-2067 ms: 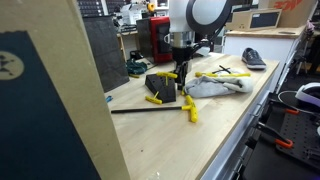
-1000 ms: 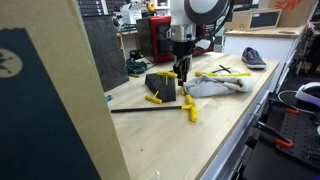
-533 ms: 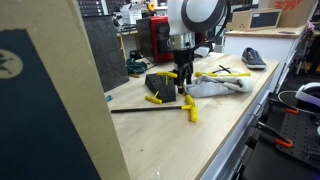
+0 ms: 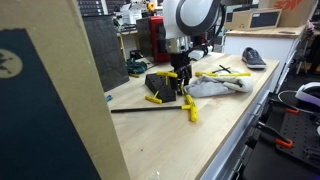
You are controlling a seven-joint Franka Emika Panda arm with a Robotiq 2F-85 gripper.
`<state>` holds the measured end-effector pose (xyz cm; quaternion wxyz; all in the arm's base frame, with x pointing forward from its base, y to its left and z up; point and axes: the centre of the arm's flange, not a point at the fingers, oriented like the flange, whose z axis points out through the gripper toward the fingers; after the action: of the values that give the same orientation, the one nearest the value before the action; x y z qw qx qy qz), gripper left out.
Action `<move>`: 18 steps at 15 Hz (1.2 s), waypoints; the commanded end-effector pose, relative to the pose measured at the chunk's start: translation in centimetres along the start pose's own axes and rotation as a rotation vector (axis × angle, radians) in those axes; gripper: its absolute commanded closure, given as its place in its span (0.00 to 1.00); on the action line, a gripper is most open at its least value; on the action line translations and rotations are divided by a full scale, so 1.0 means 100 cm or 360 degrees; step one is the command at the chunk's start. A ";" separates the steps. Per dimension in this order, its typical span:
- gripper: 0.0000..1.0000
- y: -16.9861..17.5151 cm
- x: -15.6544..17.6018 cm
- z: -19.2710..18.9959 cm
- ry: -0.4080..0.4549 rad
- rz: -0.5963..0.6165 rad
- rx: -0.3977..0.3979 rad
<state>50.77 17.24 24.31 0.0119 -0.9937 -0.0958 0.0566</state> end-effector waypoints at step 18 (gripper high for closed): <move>1.00 0.045 -0.003 -0.082 0.0200 0.0242 0.0138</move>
<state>52.81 13.05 30.98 0.0537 -0.9985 -0.0124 0.0070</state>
